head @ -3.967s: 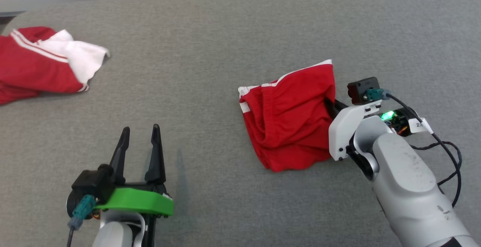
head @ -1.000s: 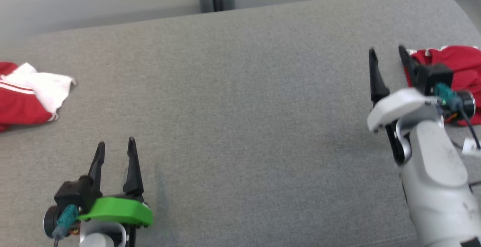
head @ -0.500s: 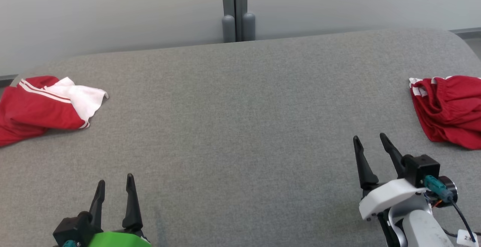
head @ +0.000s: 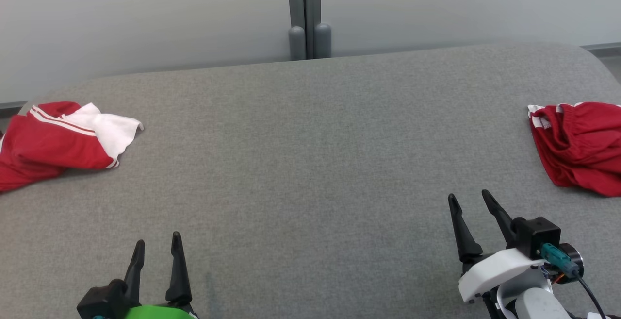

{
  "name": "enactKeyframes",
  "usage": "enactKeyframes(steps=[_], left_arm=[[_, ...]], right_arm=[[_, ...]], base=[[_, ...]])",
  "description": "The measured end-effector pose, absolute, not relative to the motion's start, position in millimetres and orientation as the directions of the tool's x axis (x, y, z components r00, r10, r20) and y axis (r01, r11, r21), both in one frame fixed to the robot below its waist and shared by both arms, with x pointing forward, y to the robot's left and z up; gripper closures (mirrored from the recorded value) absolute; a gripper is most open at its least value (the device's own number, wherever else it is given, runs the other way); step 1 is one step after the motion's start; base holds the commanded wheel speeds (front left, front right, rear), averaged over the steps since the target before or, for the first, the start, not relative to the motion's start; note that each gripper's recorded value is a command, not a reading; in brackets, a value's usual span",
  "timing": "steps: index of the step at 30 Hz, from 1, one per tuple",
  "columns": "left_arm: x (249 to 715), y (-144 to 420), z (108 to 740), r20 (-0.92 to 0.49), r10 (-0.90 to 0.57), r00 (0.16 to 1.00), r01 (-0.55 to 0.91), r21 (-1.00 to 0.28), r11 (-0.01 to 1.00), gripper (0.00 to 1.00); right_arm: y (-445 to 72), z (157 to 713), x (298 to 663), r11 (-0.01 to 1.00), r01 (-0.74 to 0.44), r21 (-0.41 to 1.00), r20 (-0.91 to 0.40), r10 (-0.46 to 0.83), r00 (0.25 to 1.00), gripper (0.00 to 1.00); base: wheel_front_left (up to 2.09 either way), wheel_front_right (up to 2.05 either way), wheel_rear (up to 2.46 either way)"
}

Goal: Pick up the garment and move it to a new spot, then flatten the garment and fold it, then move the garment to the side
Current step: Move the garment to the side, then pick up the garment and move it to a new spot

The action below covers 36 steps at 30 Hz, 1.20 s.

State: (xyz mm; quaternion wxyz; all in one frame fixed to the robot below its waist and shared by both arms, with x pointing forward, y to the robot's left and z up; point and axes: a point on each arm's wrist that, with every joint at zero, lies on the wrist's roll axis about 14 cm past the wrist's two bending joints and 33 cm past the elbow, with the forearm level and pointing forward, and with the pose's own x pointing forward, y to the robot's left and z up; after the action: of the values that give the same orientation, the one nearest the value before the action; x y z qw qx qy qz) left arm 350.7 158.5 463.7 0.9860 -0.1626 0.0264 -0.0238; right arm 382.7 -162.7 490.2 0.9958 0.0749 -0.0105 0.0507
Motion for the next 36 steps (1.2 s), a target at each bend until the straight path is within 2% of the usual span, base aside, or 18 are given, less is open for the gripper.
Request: enactKeyframes(steps=[13, 19, 27, 36], left_arm=[[341.5, 168.2, 464.0, -0.044, -0.022, 0.999, 0.007, -0.314, 0.950, 0.00], [329.8, 191.2, 468.2, -0.031, 0.052, 0.998, -0.059, -0.303, 0.951, 0.00], [289.0, 245.9, 469.0, -0.031, 0.241, 0.970, -0.240, -0.278, 0.930, 0.00], [263.7, 271.5, 468.3, -0.036, 0.342, 0.939, -0.338, -0.272, 0.901, 0.00]], right_arm=[[-151.9, 486.9, 389.8, 0.982, -0.133, 0.133, 0.018, 0.132, 0.991, 0.00], [-118.5, 488.8, 402.6, 0.965, -0.225, 0.133, 0.024, 0.224, 0.974, 0.00], [-41.7, 480.0, 414.4, 0.896, -0.417, 0.149, 0.000, 0.422, 0.907, 0.00], [-0.5, 480.8, 418.6, 0.845, -0.513, 0.153, 0.005, 0.518, 0.855, 0.00]], base=[[0.00, 0.00, 0.00], [0.00, 0.00, 0.00], [0.00, 0.00, 0.00], [0.00, 0.00, 0.00]])
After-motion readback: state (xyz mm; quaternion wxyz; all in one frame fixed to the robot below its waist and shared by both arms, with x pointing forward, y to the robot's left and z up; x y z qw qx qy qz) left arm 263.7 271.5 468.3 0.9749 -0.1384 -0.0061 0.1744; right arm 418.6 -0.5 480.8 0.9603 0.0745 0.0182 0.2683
